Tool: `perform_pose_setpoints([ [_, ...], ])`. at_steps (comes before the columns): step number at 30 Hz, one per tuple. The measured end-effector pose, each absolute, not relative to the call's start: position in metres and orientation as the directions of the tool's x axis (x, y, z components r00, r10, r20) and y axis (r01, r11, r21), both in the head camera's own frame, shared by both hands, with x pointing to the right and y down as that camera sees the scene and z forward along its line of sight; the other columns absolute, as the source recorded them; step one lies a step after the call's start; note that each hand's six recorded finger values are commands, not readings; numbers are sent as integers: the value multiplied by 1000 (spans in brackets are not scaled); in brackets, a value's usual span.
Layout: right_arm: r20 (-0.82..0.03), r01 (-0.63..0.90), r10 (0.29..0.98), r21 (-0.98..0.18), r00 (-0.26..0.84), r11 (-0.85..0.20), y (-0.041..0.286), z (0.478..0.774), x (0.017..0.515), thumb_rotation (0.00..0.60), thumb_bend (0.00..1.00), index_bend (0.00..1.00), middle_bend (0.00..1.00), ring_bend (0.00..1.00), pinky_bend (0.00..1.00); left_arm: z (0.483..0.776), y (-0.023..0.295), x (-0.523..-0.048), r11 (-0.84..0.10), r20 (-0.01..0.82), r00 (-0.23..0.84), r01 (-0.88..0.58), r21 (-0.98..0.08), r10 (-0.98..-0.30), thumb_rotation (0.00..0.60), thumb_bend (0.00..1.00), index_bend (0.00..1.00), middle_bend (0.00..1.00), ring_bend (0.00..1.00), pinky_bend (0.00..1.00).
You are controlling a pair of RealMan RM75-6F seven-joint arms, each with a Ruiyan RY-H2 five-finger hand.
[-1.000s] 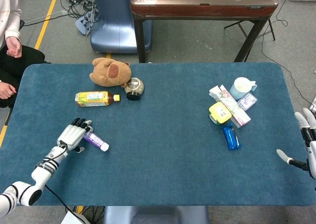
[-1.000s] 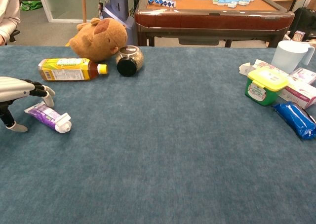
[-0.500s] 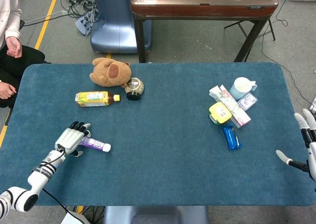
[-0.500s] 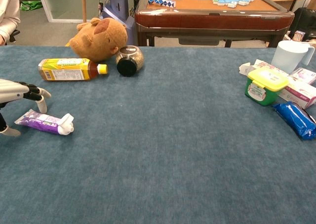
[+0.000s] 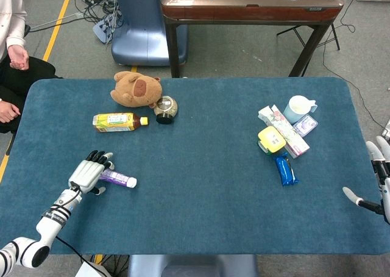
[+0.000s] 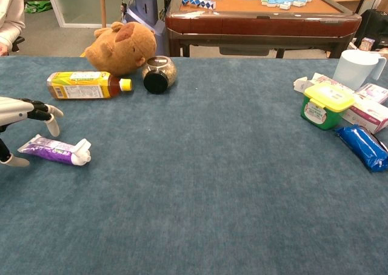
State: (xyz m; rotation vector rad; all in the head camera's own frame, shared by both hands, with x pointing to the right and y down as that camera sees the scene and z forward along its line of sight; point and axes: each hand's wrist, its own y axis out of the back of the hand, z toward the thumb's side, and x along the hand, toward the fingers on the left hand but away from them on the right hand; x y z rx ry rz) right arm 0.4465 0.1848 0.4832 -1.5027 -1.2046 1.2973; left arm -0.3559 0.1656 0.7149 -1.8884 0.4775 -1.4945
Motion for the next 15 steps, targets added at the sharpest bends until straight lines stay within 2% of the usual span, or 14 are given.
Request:
perform_pose_setpoints([
  [9,-236,158,972,-959,13,-236,186,486,450,600,0,0,35,0,0,723,165,-347,-685,685,300,123,-718,-664,600,194,289,288,142,0],
  [15,-241,161,971,-958,10,-239,186,487,452,600,0,0,35,0,0,728,167,-345,-685,682,311,118,-719,-662,600,195,294,315,156,0],
])
